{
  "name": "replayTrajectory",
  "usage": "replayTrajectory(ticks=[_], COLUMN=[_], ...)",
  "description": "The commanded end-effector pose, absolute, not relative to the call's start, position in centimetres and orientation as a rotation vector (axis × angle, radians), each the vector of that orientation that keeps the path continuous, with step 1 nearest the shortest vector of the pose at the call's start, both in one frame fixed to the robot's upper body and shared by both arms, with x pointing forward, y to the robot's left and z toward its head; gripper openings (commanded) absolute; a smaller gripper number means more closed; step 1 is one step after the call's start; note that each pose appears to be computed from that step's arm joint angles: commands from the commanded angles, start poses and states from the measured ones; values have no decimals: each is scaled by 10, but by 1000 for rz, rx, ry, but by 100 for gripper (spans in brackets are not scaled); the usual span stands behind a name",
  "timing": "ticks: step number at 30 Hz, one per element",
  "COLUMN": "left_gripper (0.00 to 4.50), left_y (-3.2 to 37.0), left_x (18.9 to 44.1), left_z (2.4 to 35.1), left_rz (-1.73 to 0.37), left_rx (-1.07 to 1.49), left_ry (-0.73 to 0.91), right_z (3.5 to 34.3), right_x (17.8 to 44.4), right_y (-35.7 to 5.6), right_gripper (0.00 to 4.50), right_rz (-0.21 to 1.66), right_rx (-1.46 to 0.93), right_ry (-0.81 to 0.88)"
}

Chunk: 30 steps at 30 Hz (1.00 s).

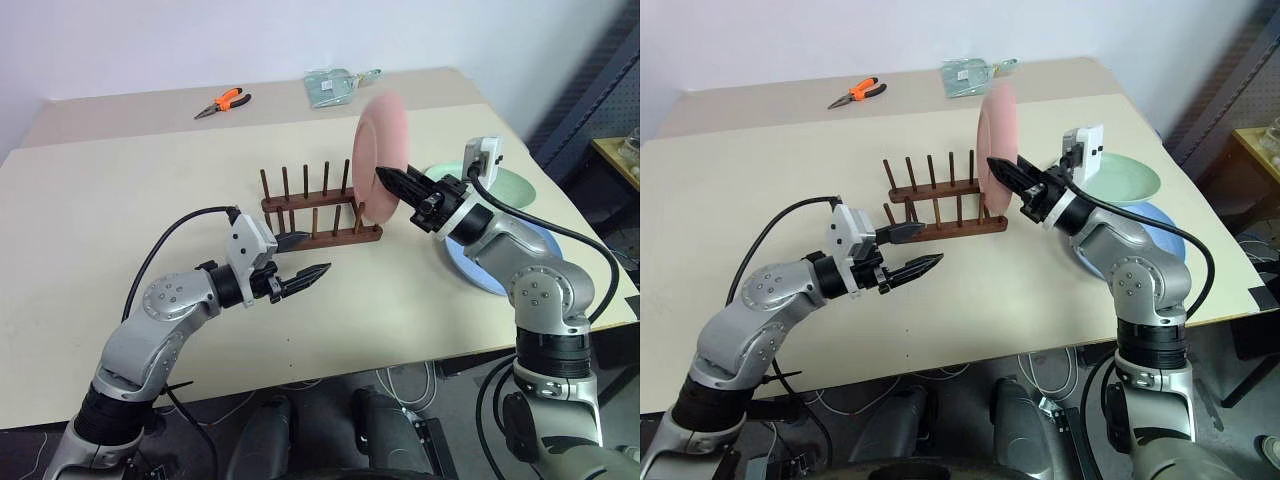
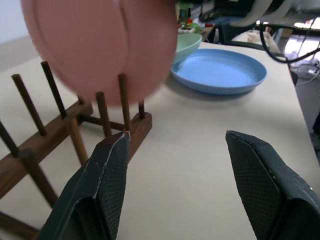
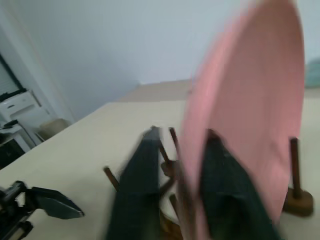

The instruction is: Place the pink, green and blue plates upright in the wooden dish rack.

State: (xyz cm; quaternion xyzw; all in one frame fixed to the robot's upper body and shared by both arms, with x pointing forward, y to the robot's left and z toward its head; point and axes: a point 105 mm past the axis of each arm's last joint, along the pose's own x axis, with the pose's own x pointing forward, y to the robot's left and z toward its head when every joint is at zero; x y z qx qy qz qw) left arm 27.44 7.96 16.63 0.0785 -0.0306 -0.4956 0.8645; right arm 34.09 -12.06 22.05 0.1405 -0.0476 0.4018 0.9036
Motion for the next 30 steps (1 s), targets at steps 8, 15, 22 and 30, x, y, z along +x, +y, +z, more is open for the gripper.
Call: replayTrajectory(ticks=[8, 15, 22, 30], left_gripper=[314, 314, 314, 314], left_y=[75, 75, 69, 73], left_x=[268, 270, 272, 269], left_z=[175, 170, 172, 168], left_rz=[-1052, -1068, -1084, -1068], left_rx=[174, 190, 187, 185], left_ry=[-105, -94, -108, -97], right_z=[248, 205, 156, 165], right_x=[325, 345, 377, 387], right_y=[-170, -252, -307, -300], right_gripper=[400, 400, 377, 9], right_rz=[753, 479, 314, 295], right_rx=[-211, -713, -1205, -1289], right_ry=[-208, 61, 246, 129])
